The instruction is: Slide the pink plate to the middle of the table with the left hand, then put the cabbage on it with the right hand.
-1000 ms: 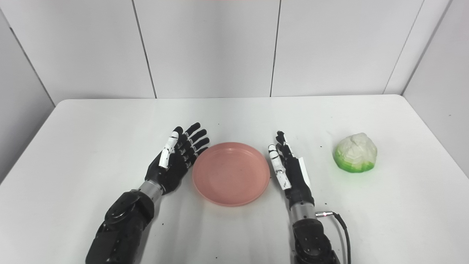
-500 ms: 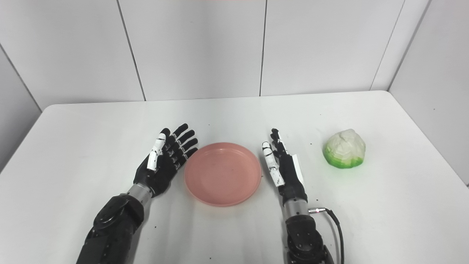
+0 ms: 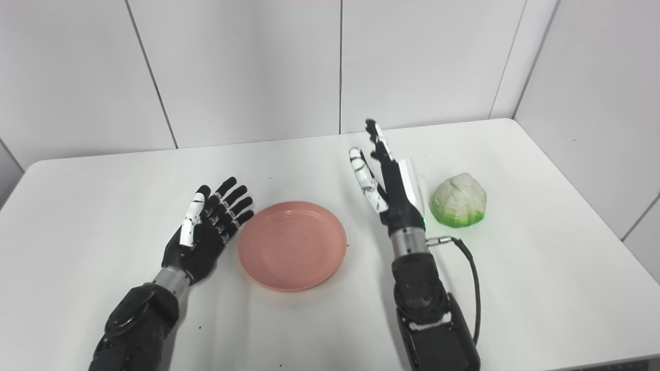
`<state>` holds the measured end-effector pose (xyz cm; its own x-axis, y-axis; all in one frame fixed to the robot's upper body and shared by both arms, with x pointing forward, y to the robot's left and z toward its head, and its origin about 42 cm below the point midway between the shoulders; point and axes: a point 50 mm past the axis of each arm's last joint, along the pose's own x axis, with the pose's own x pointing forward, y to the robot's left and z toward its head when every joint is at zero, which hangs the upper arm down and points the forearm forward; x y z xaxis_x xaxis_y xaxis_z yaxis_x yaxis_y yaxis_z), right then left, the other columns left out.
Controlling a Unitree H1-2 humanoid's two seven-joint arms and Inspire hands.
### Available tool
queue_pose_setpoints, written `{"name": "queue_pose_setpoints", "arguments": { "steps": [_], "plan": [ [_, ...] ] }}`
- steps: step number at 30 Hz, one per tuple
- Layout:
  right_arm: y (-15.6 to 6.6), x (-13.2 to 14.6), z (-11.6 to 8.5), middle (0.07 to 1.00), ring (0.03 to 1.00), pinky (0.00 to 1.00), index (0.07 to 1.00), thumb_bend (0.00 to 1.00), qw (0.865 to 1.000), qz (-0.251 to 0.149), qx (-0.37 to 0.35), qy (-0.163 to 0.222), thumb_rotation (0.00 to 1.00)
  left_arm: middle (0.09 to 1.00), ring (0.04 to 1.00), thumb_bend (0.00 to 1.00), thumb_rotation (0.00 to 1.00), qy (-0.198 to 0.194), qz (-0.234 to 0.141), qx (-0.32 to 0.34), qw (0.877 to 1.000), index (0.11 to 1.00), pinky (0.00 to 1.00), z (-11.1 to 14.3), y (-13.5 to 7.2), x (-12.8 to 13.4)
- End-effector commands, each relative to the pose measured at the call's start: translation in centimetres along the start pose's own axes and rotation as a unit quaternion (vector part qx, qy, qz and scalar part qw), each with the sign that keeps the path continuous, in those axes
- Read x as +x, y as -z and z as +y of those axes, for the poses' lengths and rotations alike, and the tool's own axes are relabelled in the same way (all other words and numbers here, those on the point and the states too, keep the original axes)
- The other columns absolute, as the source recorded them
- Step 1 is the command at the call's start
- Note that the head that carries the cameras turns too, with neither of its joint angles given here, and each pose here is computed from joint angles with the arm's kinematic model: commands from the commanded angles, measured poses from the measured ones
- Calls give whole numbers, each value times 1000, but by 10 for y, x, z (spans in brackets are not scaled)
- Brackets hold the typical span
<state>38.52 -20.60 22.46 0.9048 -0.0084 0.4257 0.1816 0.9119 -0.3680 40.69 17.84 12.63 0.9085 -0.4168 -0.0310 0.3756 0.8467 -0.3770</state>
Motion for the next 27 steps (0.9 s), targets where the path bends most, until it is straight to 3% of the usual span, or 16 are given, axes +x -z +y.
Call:
{"name": "queue_pose_setpoints", "arguments": {
  "steps": [1, 5, 10, 13, 21, 23, 27],
  "plan": [
    [-26, 19, -16, 934, 924, 863, 940, 489, 998, -48, -23, 26, 1000, 942, 927, 443, 1000, -13, 19, 6, 1000, 932, 917, 16, 6, -6],
    [-40, 27, -31, 925, 903, 761, 935, 518, 994, -71, -67, 41, 1000, 940, 927, 451, 1000, -12, 18, 3, 1000, 930, 920, 25, 8, -7],
    [-48, 32, -49, 906, 884, 825, 921, 551, 986, -81, -129, 68, 965, 946, 932, 453, 1000, -7, 16, 1, 1000, 937, 926, 36, 10, -7],
    [-52, 34, -63, 918, 895, 835, 923, 624, 982, -81, -149, 89, 906, 958, 945, 451, 1000, 0, 13, -2, 1000, 948, 948, 42, 11, -7],
    [-41, 35, -101, 918, 879, 782, 927, 851, 966, -50, -210, 140, 853, 950, 940, 463, 1000, -4, 11, -15, 1000, 941, 943, 61, 11, -6],
    [-37, 34, -109, 920, 878, 778, 931, 911, 963, -39, -222, 149, 779, 948, 938, 462, 1000, -7, 11, -15, 1000, 937, 944, 64, 10, -6],
    [-30, 32, -121, 929, 879, 764, 947, 974, 958, -20, -240, 158, 723, 948, 937, 460, 1000, -9, 10, -21, 1000, 940, 947, 71, 8, -6]
  ]
}}
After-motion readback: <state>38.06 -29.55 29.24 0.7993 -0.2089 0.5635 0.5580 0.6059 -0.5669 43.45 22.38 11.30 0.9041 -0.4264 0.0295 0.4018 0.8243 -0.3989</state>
